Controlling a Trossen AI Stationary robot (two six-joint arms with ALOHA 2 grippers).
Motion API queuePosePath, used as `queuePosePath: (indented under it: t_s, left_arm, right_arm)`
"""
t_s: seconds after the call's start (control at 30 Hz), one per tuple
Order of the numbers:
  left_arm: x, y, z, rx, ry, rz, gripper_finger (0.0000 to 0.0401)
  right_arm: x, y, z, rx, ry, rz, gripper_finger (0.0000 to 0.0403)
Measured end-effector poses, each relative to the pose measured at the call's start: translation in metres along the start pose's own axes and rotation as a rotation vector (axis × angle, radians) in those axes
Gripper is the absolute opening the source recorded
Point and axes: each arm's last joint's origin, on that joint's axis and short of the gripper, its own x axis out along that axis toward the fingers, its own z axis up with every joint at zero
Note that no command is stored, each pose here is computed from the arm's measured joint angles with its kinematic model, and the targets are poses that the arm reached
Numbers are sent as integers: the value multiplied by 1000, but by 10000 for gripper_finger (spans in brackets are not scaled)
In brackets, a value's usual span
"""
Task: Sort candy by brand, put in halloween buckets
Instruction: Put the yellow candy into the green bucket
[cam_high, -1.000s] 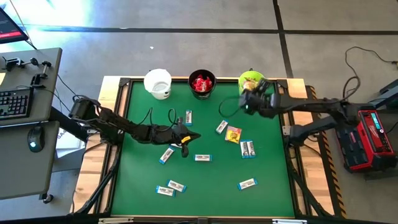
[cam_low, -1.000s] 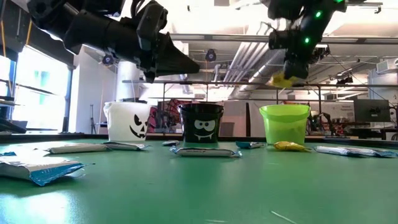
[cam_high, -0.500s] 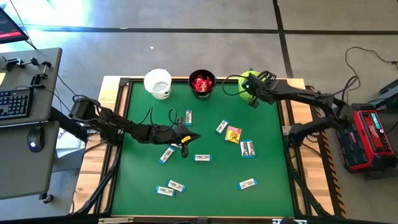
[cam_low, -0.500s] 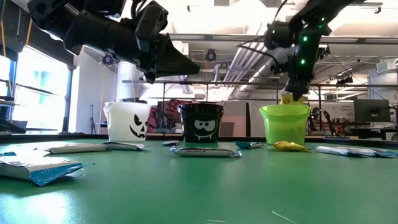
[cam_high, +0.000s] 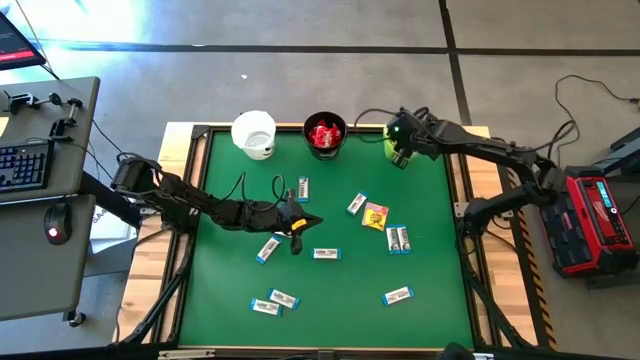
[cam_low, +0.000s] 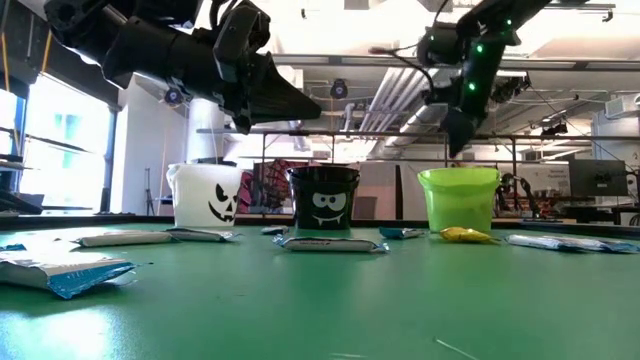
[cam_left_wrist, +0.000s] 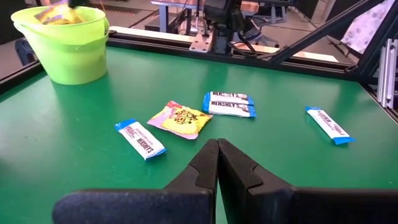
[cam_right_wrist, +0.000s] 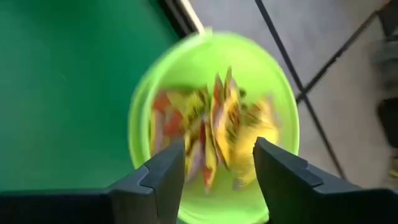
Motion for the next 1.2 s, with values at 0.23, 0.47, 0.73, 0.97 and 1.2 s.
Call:
queuePosePath:
  t_s: [0.23, 0.47, 0.73, 0.97, 1.2]
  left_arm:
    - [0, 0, 0, 2, 3, 1, 1]
    - [0, 0, 0, 18, 5, 1, 1]
    - [0, 0, 0, 13, 6, 1, 1]
    - [0, 0, 0, 12, 5, 2, 1]
    - [0, 0, 0, 12, 5, 2, 1]
  right_arm:
    - [2, -22, -1, 155, 40, 19, 137]
    - [26, -37, -4, 265, 101, 49, 11]
    - [63, -35, 0, 314, 156, 71, 3]
    - [79, -29, 7, 335, 118, 162, 1]
    - [97, -27, 7, 342, 142, 165, 0]
